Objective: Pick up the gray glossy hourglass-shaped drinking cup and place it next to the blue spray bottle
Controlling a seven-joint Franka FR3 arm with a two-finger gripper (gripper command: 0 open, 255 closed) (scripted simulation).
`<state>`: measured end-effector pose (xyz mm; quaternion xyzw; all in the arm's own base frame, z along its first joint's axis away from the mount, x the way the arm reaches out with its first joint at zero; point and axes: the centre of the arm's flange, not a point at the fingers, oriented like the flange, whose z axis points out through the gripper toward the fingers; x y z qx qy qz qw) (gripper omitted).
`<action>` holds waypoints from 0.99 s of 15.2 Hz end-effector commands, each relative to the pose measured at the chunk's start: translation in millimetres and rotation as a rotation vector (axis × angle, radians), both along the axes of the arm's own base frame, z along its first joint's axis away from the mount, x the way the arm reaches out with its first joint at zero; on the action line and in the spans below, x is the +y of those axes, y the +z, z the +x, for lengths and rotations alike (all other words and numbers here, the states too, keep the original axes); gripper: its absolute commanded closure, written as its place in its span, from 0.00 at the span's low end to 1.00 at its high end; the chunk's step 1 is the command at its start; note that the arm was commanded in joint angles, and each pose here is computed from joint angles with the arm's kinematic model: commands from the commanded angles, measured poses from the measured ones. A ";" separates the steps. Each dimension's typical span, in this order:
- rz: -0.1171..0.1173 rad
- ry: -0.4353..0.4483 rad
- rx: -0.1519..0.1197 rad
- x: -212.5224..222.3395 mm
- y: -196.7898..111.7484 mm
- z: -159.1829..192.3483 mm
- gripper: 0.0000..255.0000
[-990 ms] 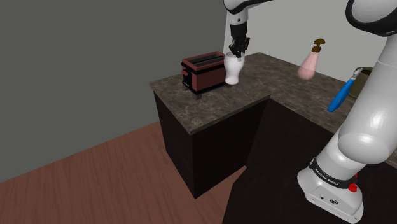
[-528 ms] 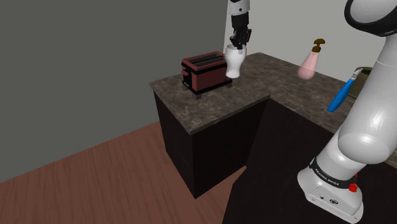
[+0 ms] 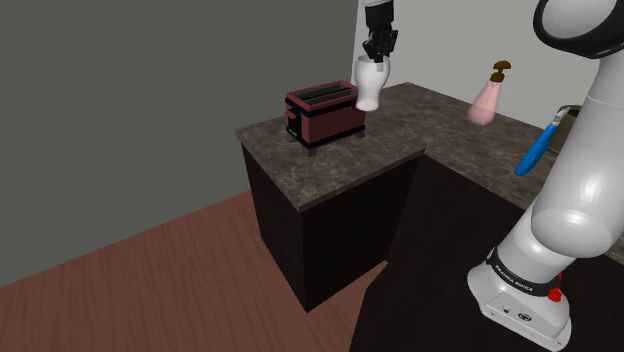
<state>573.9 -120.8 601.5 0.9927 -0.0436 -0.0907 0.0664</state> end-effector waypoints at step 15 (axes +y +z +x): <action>0.000 0.000 0.000 -1.2 83.6 0.0 1.00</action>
